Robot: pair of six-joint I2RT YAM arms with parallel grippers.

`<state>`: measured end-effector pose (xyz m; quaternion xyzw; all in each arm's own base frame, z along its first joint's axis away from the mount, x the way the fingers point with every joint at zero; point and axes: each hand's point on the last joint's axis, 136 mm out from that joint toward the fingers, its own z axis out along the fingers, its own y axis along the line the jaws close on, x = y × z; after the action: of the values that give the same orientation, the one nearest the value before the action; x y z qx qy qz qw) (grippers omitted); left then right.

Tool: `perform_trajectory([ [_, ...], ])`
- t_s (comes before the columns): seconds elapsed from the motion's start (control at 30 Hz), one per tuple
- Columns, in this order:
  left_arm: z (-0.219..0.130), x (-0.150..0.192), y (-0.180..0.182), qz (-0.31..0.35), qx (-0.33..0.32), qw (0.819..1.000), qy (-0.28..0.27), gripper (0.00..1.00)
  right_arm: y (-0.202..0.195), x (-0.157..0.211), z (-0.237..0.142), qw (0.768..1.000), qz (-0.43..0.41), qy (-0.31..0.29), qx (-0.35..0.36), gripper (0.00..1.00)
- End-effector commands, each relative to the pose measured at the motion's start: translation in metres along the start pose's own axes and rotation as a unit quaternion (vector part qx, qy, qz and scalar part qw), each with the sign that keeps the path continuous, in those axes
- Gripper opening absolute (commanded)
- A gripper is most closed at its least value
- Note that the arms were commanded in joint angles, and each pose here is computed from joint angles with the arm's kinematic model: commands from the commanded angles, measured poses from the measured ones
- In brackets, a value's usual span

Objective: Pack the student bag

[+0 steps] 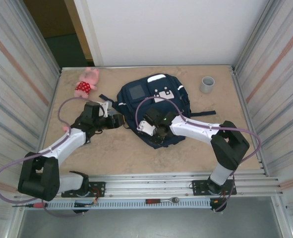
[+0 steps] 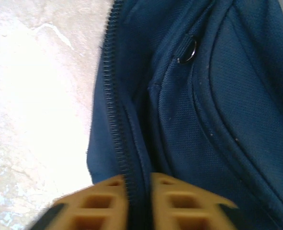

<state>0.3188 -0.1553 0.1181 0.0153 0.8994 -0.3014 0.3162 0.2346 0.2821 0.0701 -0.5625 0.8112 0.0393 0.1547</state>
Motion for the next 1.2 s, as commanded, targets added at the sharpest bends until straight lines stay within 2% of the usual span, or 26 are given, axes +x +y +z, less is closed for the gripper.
perform_trajectory([
  [0.0,0.003,-0.005,-0.005,0.0,0.036,0.999,-0.017,0.64,-0.01,-0.01,-0.039,0.999,-0.024,-0.044,0.014,0.0],
  [0.23,0.009,-0.01,-0.011,0.072,0.065,0.995,-0.039,0.63,-0.029,-0.011,-0.124,0.992,-0.028,-0.12,-0.003,0.0],
  [0.33,0.013,-0.011,-0.015,0.112,0.081,0.989,-0.046,0.53,-0.041,-0.008,-0.146,0.99,-0.022,-0.142,0.0,0.0],
  [0.4,0.017,-0.01,-0.019,0.134,0.093,0.985,-0.049,0.53,-0.048,-0.007,-0.155,0.988,-0.019,-0.153,0.006,0.0],
  [0.6,0.042,-0.001,-0.029,0.219,0.1,0.97,-0.045,0.55,-0.06,-0.005,-0.166,0.985,-0.015,-0.17,0.012,0.0],
  [0.9,0.078,0.006,-0.037,0.229,0.138,0.963,-0.035,0.48,-0.063,-0.009,-0.167,0.984,-0.015,-0.176,0.009,0.0],
  [1.03,0.081,0.003,-0.047,0.239,0.161,0.956,-0.049,0.39,-0.066,-0.009,-0.165,0.984,-0.007,-0.178,0.011,0.0],
  [1.17,0.077,0.003,-0.052,0.249,0.169,0.951,-0.065,0.36,-0.068,-0.009,-0.164,0.983,0.001,-0.182,0.009,0.0],
])
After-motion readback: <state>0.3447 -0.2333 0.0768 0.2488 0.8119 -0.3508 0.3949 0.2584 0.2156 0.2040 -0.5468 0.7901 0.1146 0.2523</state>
